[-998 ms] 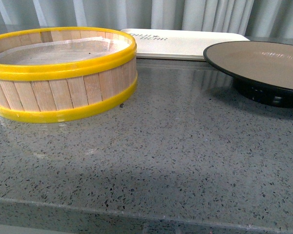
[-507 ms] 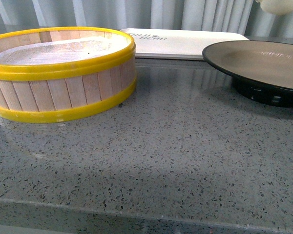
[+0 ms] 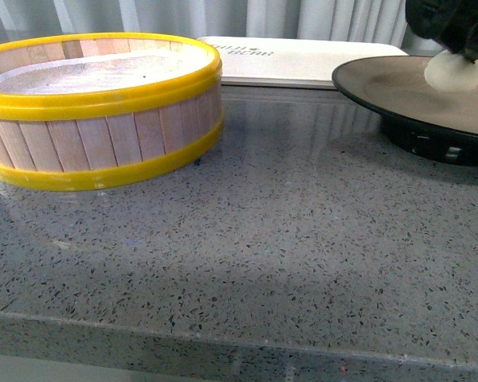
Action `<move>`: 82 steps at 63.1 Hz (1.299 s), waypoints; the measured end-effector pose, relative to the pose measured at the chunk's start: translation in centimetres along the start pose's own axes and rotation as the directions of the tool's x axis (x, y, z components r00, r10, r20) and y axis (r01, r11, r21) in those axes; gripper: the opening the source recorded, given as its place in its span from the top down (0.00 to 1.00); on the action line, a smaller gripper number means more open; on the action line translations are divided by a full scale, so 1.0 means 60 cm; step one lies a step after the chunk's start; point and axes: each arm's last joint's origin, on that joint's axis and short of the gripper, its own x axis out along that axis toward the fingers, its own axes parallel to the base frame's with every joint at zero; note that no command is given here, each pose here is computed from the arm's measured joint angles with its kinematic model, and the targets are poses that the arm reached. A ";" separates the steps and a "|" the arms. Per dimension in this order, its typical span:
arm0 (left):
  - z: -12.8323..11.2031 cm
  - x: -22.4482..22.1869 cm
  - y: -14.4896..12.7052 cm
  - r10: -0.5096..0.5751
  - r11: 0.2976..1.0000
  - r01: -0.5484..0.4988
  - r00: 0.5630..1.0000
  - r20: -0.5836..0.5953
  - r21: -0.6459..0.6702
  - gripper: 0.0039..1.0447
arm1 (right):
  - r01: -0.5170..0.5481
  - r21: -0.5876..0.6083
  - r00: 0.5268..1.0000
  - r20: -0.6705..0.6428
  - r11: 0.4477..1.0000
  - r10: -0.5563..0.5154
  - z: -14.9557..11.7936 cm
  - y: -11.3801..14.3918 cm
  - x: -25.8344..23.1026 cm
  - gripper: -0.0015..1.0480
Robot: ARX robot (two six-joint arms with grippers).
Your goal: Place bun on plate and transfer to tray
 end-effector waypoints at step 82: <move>0.019 -0.139 0.114 0.066 0.984 -0.032 0.980 0.190 -0.174 0.06 | 0.000 0.000 1.000 0.000 1.000 0.000 0.000 0.000 0.000 0.08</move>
